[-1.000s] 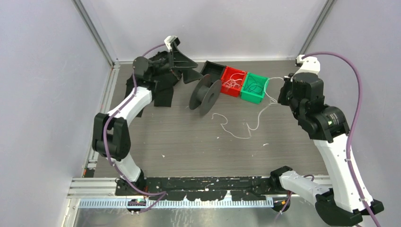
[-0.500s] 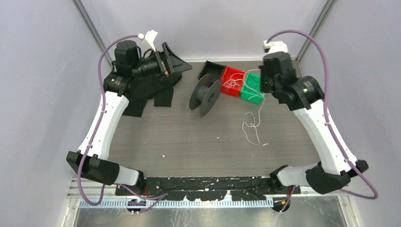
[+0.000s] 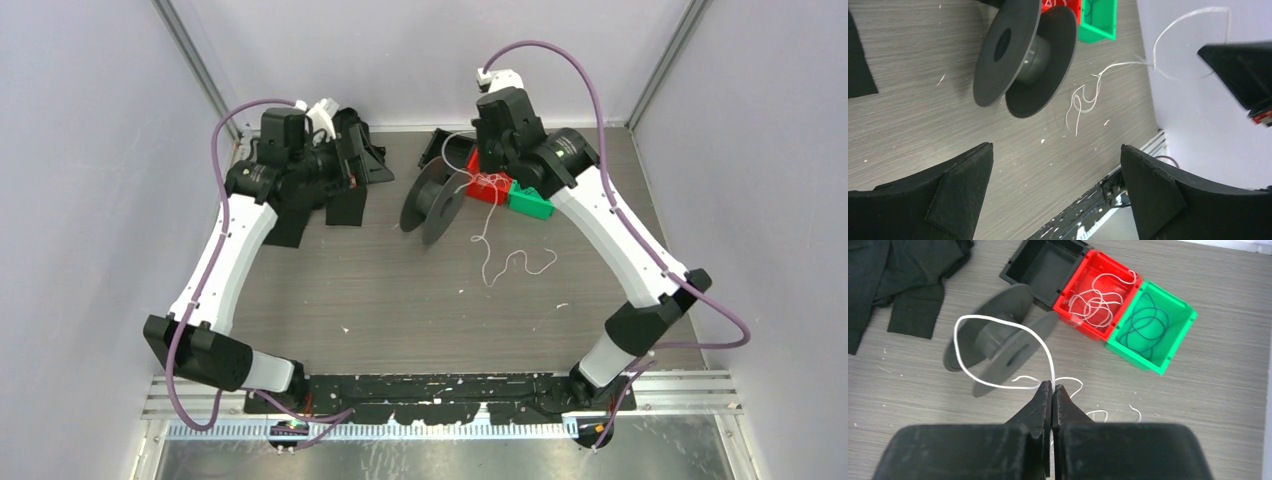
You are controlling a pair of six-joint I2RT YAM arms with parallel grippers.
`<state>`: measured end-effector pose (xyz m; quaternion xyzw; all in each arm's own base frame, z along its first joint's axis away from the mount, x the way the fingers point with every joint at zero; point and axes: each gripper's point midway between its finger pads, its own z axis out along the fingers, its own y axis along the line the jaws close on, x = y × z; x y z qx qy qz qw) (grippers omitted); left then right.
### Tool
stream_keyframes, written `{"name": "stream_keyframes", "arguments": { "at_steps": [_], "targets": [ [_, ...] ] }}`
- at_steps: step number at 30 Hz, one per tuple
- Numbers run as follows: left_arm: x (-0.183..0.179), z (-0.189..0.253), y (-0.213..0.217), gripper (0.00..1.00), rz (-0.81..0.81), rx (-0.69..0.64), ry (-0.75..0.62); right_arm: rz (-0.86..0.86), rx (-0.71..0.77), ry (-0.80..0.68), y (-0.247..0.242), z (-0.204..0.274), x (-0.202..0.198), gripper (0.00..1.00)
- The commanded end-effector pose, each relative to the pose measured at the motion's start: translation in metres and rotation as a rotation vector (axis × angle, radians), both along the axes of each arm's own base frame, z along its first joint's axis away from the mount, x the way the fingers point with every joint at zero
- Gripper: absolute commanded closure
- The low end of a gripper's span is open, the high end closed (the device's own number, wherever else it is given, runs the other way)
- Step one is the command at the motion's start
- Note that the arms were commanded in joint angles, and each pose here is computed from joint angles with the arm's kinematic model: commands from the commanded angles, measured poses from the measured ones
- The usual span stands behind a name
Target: Wrap the cables
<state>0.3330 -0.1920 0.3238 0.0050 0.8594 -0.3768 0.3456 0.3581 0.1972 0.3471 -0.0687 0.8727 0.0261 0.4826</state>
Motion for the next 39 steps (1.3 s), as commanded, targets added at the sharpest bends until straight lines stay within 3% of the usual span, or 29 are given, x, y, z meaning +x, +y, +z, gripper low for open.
{"name": "stream_keyframes", "arguments": {
  "at_steps": [1,16,25,39],
  "targets": [
    [-0.005,-0.007,0.012,0.0,-0.012,0.077,-0.076,0.024,0.094,-0.082,0.026,0.027,0.021,1.0],
    [0.014,-0.045,0.009,0.07,-0.017,0.088,-0.137,-0.001,0.037,-0.06,0.057,0.0,0.07,1.0],
    [0.039,-0.064,-0.017,0.1,-0.098,-0.011,-0.243,0.044,0.043,-0.017,0.079,-0.024,0.075,1.0],
    [0.061,-0.087,-0.039,0.16,-0.177,0.087,-0.268,0.183,0.054,0.008,0.113,-0.044,0.078,1.0]
  ]
}}
